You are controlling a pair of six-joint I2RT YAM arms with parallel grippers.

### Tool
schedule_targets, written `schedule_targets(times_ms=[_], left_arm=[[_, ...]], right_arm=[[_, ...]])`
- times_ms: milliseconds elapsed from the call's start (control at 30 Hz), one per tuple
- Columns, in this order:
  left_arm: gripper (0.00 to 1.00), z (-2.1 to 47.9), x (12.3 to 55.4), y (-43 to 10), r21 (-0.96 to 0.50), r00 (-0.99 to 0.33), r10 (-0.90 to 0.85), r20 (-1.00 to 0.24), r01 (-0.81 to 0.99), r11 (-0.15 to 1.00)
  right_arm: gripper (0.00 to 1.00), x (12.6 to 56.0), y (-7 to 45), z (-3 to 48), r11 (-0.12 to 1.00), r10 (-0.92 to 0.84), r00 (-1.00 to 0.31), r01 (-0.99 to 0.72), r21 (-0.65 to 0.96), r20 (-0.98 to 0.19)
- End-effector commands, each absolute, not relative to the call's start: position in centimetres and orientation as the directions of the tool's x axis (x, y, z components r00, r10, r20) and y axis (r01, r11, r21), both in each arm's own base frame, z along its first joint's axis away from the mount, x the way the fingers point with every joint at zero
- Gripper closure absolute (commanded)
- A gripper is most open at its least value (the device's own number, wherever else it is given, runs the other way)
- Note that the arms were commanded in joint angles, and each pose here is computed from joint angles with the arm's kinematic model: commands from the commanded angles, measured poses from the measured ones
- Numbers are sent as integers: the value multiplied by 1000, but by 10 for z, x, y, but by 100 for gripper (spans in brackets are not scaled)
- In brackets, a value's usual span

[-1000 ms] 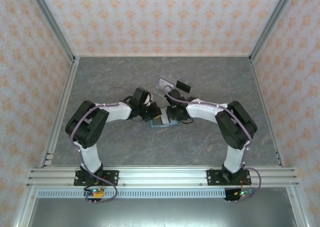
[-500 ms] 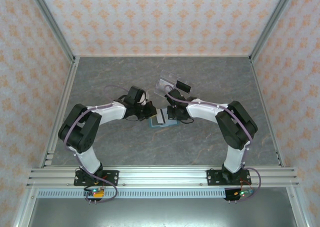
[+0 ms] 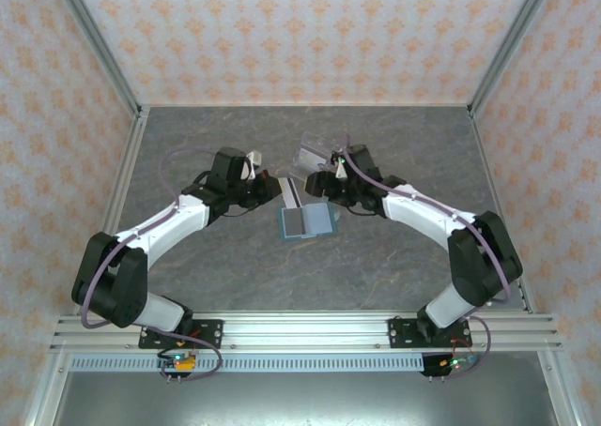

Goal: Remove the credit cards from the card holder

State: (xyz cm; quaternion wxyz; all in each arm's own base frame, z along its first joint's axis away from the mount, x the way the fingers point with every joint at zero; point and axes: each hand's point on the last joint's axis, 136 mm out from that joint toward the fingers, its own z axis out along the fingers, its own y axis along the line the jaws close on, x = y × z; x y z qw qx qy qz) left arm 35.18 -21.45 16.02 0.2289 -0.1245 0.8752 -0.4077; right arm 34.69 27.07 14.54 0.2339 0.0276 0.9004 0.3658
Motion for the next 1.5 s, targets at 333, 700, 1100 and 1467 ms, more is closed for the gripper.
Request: schedule_targets(times_ms=[333,700,1100,1467], left_arm=[[95,244,375,-241,-930,-818,-505,-274,91,357],[95,233,375,-237,-938,-827,-516,-222,37,345],[45,190,375,-216,-870,-815,-541,-207,-99,482],[3,115,361,-160,-597,-803,-524,-283,-280,752]], right_arm=[[26,357,299,214,342,194,-937,-212,915,-289],[58,353,299,237,250,172,-936,-260,933,-307],[100,364,280,213,475,151,-898,-300,827,-413],[100,431,245,178,786,-185,-634,-554,274,-751]])
